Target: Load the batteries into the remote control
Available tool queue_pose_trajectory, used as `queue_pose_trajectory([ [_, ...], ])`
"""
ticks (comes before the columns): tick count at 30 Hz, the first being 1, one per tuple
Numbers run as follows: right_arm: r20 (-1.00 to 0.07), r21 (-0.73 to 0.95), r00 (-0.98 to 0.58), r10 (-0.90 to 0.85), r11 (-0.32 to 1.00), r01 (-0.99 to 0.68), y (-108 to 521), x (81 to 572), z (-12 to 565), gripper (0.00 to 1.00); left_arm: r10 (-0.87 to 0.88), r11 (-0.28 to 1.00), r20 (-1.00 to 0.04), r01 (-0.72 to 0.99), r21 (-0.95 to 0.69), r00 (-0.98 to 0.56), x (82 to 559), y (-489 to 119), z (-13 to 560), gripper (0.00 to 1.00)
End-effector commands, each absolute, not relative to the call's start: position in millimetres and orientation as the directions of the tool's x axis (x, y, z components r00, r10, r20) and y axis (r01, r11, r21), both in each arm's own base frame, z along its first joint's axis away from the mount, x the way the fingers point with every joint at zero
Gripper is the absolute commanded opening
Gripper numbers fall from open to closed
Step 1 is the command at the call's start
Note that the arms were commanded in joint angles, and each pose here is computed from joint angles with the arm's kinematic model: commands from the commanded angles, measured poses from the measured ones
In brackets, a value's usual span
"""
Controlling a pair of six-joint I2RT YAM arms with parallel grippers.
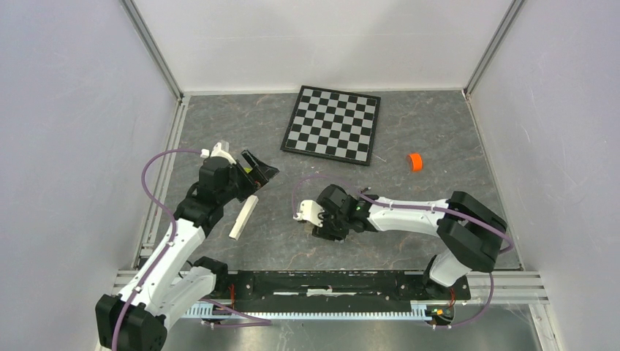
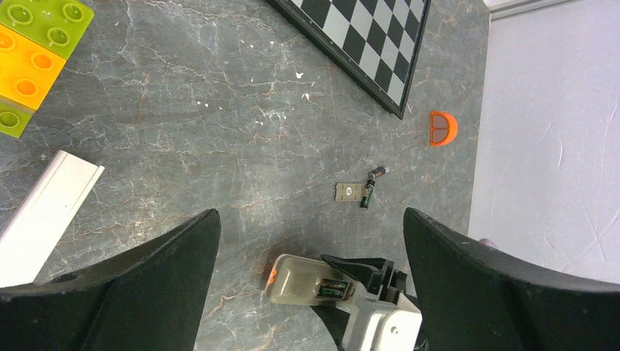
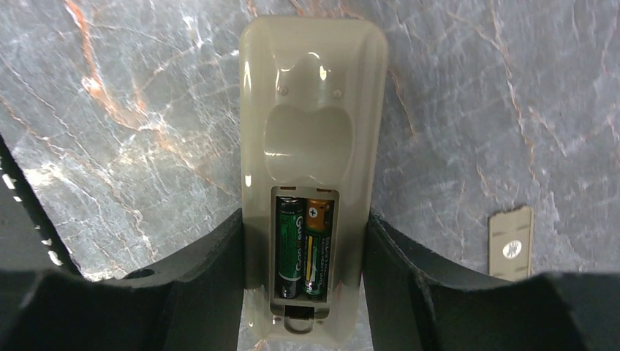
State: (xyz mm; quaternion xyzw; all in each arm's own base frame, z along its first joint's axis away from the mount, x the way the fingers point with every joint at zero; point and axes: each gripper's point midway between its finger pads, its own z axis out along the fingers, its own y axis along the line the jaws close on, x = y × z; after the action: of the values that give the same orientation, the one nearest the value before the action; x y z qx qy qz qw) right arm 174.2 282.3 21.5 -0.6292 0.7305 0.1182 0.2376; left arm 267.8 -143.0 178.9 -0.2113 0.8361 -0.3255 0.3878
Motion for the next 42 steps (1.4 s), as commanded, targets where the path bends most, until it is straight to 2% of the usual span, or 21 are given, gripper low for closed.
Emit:
queue_pose_trajectory([
  [1, -0.499, -0.127, -0.029, -0.866, 0.106, -0.986, 299.5, 179.2, 25.1, 0.30, -0.573, 0.709, -0.535, -0.049, -0.703, -0.620, 267.4, -144.8, 187.7, 1.00],
  [10, -0.408, -0.118, -0.019, -0.913, 0.074, -0.990, 289.0, 179.2, 16.7, 0.57, -0.556, 0.704, -0.546, -0.006, -0.710, -0.627, 269.4, -149.6, 198.5, 1.00],
  [17, -0.431, -0.117, -0.008, -0.903, 0.064, -0.991, 294.8, 179.7, 27.7, 0.65, -0.549, 0.700, -0.541, 0.004, -0.714, -0.637, 269.1, -152.6, 198.9, 1.00],
  [24, -0.445, -0.132, 0.001, -0.896, 0.064, -0.989, 293.4, 181.9, 41.2, 0.69, -0.543, 0.705, -0.546, 0.006, -0.709, -0.638, 267.7, -151.7, 198.6, 1.00],
  [27, -0.511, -0.128, -0.030, -0.859, 0.110, -0.986, 295.0, 186.3, 59.7, 0.70, -0.540, 0.710, -0.552, 0.008, -0.704, -0.635, 266.8, -150.2, 198.9, 1.00],
  [31, -0.666, -0.089, -0.106, -0.739, 0.220, -0.971, 297.5, 199.3, 100.3, 0.72, -0.536, 0.720, -0.569, 0.015, -0.694, -0.624, 265.4, -147.1, 201.0, 1.00],
  [34, -0.747, -0.061, -0.220, -0.627, 0.395, -0.917, 289.9, 223.4, 124.0, 0.72, -0.532, 0.731, -0.584, 0.016, -0.682, -0.613, 265.1, -143.7, 201.5, 1.00],
  [36, -0.753, -0.037, -0.334, -0.567, 0.543, -0.839, 276.6, 244.6, 126.1, 0.68, -0.527, 0.737, -0.592, 0.021, -0.676, -0.610, 265.2, -142.9, 201.2, 1.00],
  [39, -0.707, -0.029, -0.532, -0.466, 0.771, -0.636, 250.1, 272.7, 114.2, 0.60, -0.522, 0.739, -0.598, 0.029, -0.674, -0.609, 265.2, -143.1, 201.3, 1.00],
  [42, -0.656, -0.004, -0.669, -0.348, 0.889, -0.458, 237.1, 277.7, 95.1, 0.52, -0.520, 0.723, -0.592, 0.053, -0.689, -0.616, 265.9, -148.7, 203.1, 0.97],
])
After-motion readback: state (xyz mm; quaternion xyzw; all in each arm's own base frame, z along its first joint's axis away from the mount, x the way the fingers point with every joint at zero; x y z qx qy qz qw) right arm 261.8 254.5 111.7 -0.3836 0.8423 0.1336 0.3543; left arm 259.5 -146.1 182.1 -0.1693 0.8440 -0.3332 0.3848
